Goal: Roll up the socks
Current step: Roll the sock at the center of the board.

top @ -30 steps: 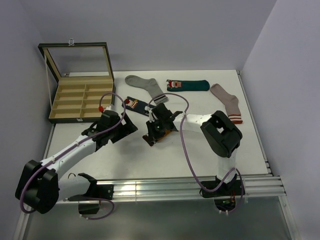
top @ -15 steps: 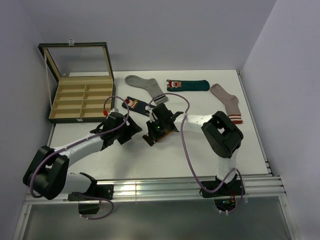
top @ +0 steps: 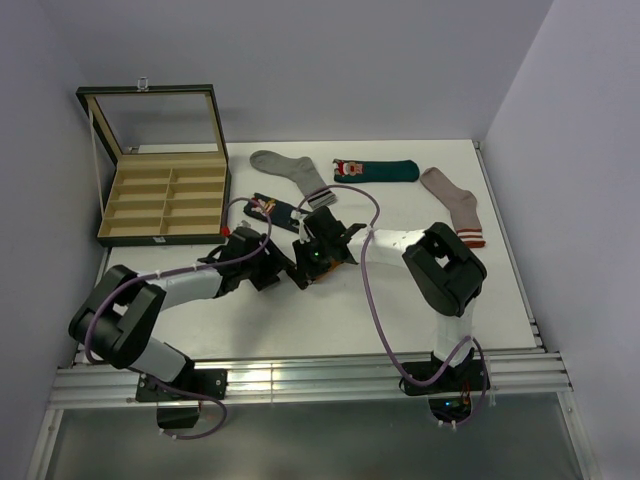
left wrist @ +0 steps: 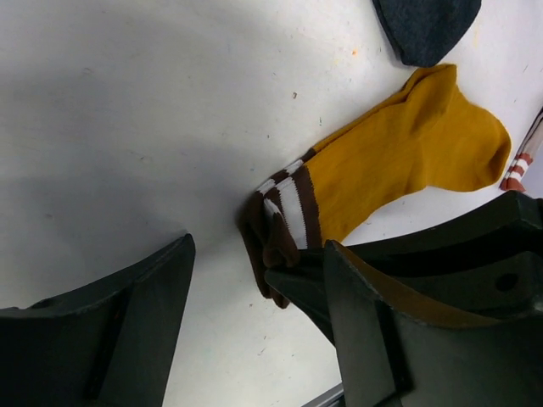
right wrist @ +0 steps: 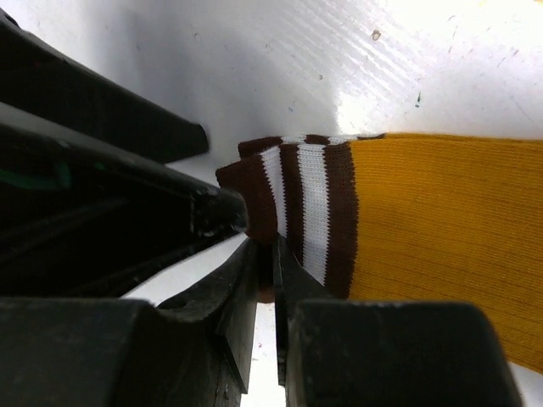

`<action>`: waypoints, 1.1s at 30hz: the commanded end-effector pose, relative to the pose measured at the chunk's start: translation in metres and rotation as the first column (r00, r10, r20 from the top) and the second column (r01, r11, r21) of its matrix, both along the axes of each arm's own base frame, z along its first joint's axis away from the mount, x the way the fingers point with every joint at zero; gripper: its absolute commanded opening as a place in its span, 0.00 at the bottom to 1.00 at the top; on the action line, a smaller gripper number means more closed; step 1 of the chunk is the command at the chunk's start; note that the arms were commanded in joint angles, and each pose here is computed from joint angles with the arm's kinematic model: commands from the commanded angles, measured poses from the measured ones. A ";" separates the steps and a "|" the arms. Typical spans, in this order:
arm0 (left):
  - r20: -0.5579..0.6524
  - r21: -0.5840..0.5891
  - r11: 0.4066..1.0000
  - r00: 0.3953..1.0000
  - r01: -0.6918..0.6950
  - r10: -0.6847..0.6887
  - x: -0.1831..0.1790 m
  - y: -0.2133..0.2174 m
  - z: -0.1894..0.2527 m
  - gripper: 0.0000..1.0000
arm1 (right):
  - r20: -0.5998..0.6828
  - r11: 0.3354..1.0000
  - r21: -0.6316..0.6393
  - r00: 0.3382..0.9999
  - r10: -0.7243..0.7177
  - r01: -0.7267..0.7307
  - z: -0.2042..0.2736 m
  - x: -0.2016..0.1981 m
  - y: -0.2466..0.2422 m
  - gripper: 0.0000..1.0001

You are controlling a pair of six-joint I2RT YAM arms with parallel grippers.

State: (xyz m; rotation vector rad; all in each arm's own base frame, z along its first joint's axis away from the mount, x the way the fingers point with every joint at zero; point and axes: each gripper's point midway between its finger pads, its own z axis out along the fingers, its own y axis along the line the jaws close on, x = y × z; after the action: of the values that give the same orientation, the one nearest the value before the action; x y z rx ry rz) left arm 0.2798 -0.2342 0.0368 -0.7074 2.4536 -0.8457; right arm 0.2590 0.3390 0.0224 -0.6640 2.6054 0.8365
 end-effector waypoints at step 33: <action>-0.079 0.092 0.996 0.997 0.008 0.000 -0.003 -0.003 -0.030 0.00 | 0.236 0.998 0.024 0.970 -0.055 0.050 0.047 0.013 -0.002 0.40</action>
State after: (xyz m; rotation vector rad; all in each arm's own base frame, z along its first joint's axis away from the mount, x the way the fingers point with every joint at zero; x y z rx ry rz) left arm 0.2900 -0.2542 0.0212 -0.7062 2.4844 -0.8506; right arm 0.2568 0.3329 0.0319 -0.6620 2.5447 0.7421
